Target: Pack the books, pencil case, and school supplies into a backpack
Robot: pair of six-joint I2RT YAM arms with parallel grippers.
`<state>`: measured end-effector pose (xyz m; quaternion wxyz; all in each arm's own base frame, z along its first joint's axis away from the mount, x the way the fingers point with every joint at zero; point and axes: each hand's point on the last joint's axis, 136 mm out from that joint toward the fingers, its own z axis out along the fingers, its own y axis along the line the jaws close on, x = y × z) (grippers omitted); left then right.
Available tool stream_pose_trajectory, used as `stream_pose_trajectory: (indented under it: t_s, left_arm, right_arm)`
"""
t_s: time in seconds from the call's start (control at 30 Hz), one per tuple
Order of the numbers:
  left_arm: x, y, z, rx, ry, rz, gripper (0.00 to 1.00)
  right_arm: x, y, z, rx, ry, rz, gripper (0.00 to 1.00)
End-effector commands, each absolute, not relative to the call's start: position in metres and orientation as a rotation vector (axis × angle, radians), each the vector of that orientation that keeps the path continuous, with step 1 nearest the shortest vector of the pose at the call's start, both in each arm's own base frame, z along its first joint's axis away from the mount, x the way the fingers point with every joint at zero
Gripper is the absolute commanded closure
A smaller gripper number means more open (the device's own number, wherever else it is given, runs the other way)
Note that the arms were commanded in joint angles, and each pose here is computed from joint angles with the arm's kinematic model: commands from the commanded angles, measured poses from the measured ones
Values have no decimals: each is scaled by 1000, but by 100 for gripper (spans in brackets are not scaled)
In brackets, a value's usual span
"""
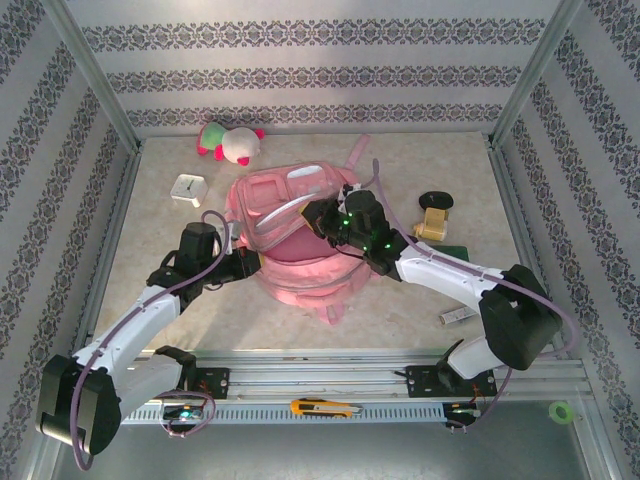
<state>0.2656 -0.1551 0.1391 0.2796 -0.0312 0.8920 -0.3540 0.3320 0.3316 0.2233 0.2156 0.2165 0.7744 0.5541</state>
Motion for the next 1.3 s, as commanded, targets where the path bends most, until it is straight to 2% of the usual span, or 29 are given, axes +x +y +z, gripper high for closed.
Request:
stream_pose_trajectory:
  t_s: [0.0, 0.27, 0.53, 0.93, 1.03, 1.27]
  left_arm:
    - [271, -145, 155, 70, 2373, -773, 100]
    - [283, -118, 136, 191, 2483, -496, 100]
    - [310, -105, 127, 317, 2491, -308, 100]
    - [373, -75, 131, 116, 2359, -217, 100]
    - [383, -70, 133, 72, 2340, -226, 93]
    - [377, -82, 155, -23, 2320, -381, 59]
  right_arm:
    - [330, 333, 248, 486, 2114, 1579, 100]
    - [317, 312, 270, 295, 2189, 1698, 100]
    - [307, 315, 283, 207, 2201, 1804, 100]
    - [307, 309, 294, 188, 2188, 1851, 100]
    - [313, 307, 291, 239, 2172, 1818, 100]
    - [348, 287, 280, 516, 2005, 1601, 100]
